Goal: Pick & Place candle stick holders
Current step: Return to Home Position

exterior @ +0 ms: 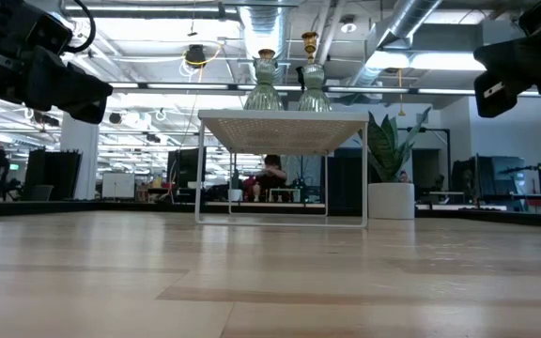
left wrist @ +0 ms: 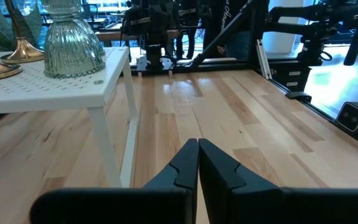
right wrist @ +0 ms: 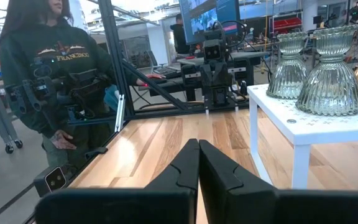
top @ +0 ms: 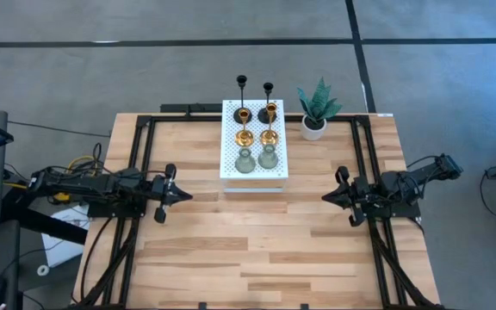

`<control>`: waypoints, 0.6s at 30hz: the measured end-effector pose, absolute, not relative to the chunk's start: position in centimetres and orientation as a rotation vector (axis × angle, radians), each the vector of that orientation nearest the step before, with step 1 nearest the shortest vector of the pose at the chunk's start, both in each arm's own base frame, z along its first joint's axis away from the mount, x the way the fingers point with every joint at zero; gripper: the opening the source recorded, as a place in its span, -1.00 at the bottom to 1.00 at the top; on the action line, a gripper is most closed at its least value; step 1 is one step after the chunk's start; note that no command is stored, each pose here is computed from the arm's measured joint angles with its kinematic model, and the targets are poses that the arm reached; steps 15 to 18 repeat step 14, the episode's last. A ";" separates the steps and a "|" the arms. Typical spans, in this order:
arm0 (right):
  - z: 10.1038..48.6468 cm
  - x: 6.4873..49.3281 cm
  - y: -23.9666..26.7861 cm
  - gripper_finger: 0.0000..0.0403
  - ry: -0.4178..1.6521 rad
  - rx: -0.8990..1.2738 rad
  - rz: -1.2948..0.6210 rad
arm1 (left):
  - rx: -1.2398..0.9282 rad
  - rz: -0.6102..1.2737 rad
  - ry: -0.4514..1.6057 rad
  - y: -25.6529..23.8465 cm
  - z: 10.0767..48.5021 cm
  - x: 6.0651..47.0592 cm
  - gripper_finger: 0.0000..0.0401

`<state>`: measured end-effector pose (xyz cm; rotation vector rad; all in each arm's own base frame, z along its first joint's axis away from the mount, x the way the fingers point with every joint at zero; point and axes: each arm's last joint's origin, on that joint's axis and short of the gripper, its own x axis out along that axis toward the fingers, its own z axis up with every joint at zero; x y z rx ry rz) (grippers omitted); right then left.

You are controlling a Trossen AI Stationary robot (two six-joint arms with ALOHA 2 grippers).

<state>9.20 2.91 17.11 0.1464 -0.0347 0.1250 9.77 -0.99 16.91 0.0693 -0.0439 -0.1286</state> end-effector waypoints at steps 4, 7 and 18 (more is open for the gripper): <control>17.1 9.2 2.9 -1.00 -0.035 0.146 0.125 | 0.069 -0.128 -0.047 -1.0 16.9 9.8 -0.94; 17.1 9.2 2.9 -1.00 -0.035 0.146 0.125 | 0.069 -0.128 -0.048 -1.0 16.9 9.8 -0.94; 17.1 9.2 2.9 -1.00 -0.035 0.146 0.125 | 0.069 -0.128 -0.049 -1.0 17.0 9.8 -0.94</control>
